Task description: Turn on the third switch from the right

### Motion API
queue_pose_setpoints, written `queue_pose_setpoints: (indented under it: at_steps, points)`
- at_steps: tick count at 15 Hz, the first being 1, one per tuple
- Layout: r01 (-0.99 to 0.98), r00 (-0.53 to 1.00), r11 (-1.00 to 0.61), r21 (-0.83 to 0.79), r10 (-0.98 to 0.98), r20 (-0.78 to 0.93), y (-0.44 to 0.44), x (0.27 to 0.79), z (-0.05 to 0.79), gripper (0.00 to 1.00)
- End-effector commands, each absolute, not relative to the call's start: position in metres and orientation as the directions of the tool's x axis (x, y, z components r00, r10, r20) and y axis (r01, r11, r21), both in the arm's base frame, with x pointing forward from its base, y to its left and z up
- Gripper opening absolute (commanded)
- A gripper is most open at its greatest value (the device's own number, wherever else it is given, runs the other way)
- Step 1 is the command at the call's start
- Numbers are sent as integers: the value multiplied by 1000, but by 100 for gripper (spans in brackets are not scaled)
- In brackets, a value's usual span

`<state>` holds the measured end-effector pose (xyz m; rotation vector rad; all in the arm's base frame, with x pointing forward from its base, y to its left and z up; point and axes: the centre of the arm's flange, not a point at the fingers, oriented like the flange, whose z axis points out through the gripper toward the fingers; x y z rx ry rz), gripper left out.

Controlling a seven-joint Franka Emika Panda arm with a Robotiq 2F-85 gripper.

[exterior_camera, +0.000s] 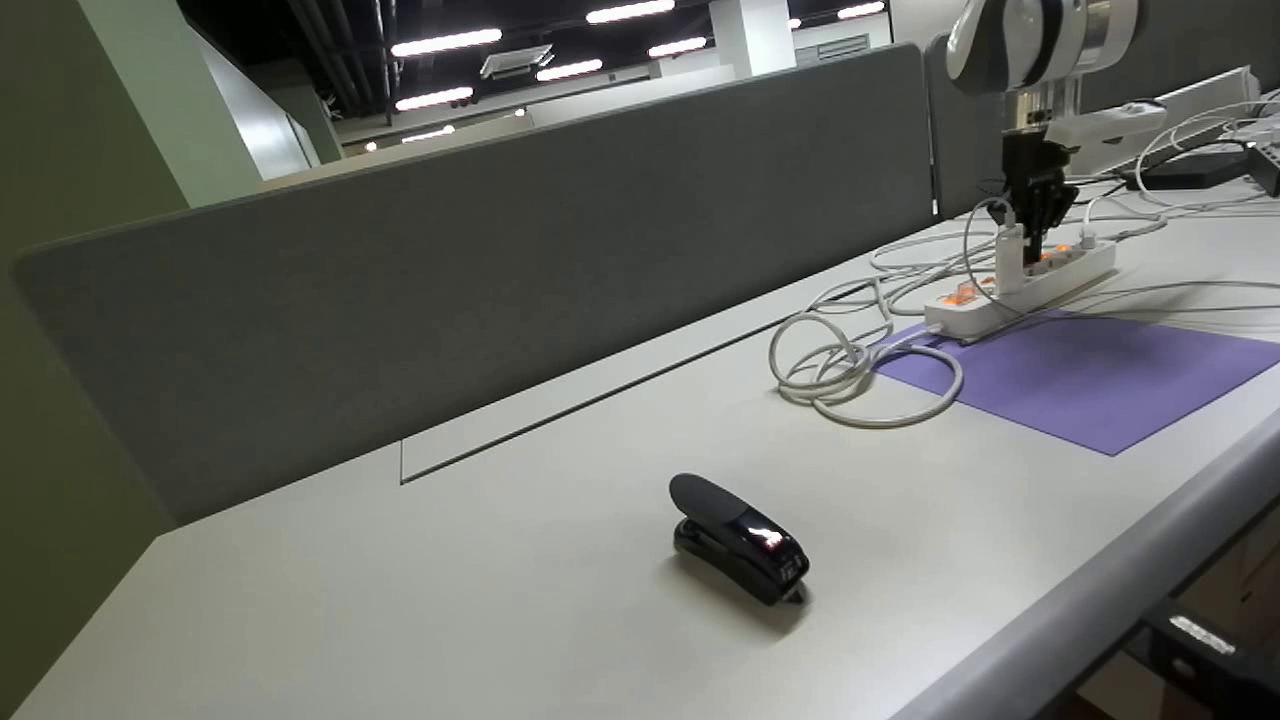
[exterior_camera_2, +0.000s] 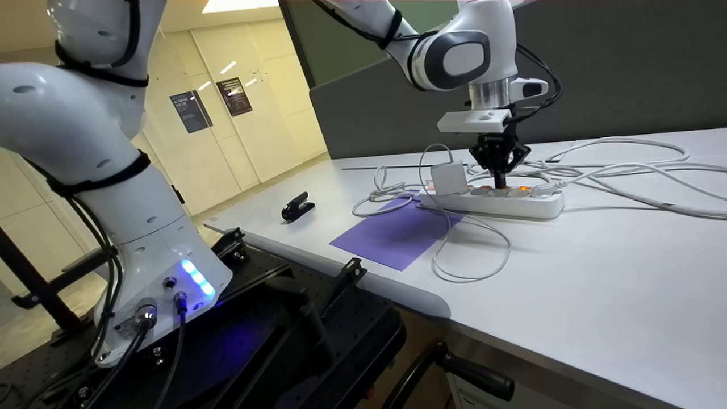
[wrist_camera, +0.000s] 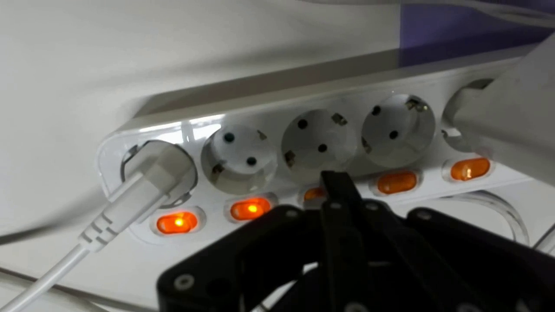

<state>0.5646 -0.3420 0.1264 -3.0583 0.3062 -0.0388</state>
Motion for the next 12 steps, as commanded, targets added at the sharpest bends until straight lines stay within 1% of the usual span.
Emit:
queue_pose_setpoints:
  at_steps: [1,8,12]
  points:
    - [-211,977,-971,-112,-212,-5,-355,577,125,0]
    - [-211,977,-971,-111,-214,12,-364,588,127,0]
    - [-216,976,-970,-115,-217,-6,-365,588,126,0]
